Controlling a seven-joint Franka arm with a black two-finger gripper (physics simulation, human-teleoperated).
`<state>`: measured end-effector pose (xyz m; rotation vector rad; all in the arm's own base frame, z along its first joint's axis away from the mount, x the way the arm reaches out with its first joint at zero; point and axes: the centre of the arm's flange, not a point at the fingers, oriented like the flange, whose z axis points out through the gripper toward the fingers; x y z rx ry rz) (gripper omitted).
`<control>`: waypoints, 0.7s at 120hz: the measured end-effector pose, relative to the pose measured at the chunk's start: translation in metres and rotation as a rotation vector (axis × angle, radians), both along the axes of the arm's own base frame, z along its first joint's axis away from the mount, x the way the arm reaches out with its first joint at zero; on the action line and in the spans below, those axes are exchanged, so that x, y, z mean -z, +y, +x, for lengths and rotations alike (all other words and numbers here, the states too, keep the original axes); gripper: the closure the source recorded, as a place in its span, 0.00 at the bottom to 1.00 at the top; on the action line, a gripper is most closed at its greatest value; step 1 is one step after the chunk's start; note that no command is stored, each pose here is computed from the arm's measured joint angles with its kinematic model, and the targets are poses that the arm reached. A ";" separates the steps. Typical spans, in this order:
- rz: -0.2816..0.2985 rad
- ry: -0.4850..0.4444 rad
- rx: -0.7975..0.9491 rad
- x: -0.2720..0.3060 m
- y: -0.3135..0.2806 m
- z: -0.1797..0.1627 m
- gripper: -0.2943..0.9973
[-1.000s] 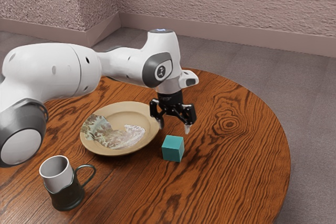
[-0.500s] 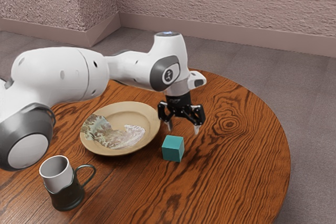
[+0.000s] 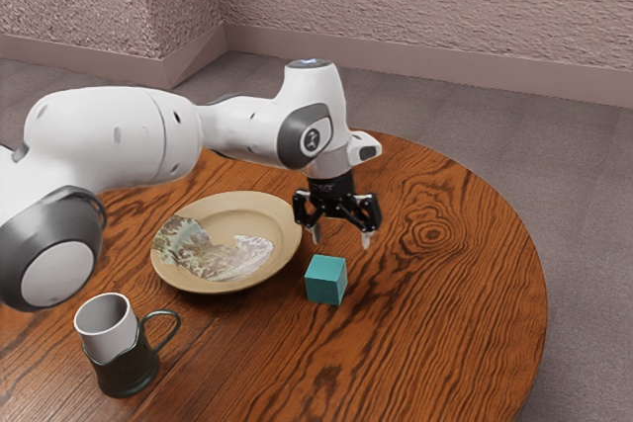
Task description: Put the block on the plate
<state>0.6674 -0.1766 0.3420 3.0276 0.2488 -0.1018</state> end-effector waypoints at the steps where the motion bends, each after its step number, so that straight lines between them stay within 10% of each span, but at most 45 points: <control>1: 0.000 0.000 -0.001 0.000 0.001 0.000 0.23; 84: -0.026 0.043 -0.008 0.030 0.021 0.006 0.23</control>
